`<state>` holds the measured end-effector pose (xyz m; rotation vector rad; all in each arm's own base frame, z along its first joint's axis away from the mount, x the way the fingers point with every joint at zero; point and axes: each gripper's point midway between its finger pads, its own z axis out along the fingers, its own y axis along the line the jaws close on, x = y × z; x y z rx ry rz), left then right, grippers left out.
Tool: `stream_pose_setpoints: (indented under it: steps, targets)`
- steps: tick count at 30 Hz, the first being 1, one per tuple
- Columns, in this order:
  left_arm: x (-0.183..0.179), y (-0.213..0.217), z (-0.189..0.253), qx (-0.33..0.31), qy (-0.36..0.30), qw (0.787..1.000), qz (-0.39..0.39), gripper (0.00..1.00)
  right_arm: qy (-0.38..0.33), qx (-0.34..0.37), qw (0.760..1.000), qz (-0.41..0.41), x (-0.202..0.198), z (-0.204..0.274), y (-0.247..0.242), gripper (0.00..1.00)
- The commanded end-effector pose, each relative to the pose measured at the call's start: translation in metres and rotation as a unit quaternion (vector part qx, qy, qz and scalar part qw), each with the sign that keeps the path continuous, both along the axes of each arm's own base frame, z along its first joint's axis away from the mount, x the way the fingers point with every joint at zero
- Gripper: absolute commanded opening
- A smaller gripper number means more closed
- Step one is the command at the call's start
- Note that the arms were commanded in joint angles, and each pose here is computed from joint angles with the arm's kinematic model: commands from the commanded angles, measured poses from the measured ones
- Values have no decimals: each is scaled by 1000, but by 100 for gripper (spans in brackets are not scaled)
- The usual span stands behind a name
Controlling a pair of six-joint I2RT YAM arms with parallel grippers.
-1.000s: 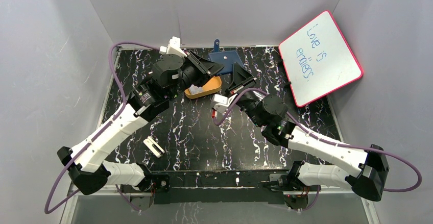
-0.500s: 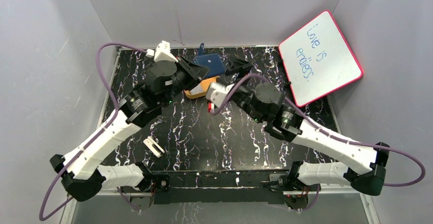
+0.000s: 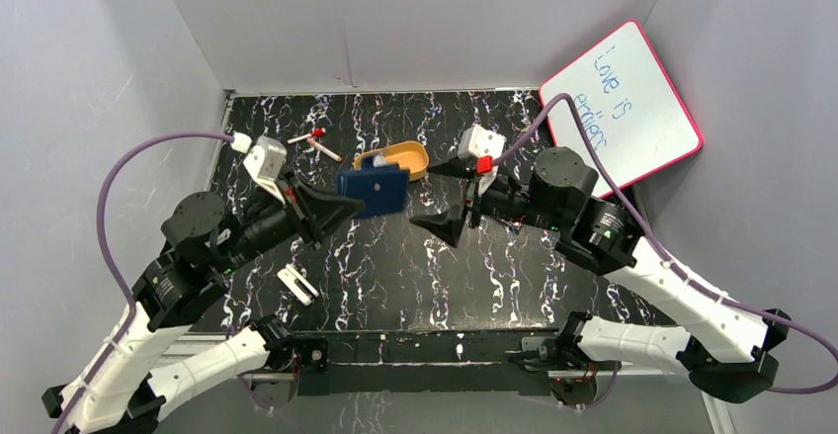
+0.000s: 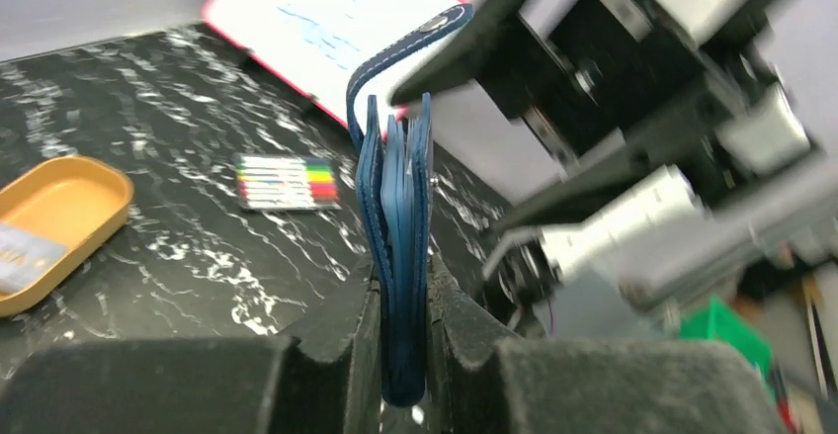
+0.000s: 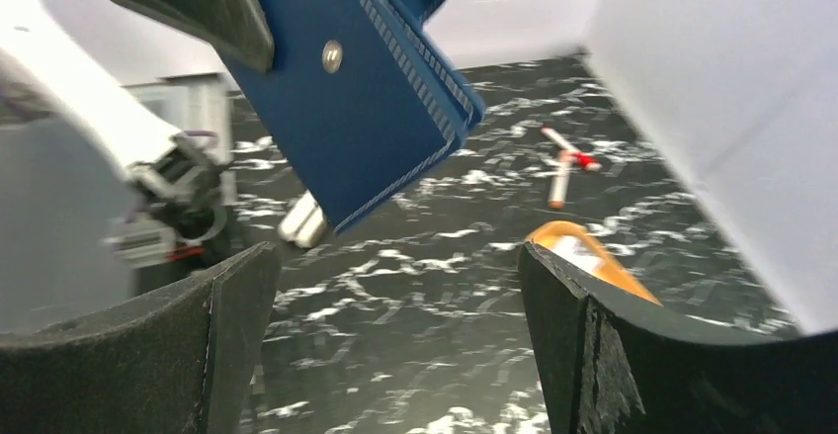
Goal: Put the credit cards into the card holder
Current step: Adjust the card holder.
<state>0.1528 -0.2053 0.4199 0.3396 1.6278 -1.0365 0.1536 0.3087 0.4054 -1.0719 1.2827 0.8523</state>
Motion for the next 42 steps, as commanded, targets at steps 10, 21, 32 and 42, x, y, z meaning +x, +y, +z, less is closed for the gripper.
stream_pose_setpoints:
  steps: [10, 21, 32, 42]
  targets:
    - [-103, -23, -45, 83, -162, 926, -330, 0, 128, 39, 973, 187, -100, 26, -26, 97]
    - [-111, -31, -30, 92, -242, 887, -381, 0, 172, 29, 946, 275, -123, 9, -14, 96]
    - [-108, -35, -11, 81, -269, 883, -377, 0, 208, 23, 938, 277, -117, -5, 1, 77]
    - [-104, -35, -8, 83, -270, 887, -364, 0, 212, 16, 939, 271, -112, -7, 6, 31]
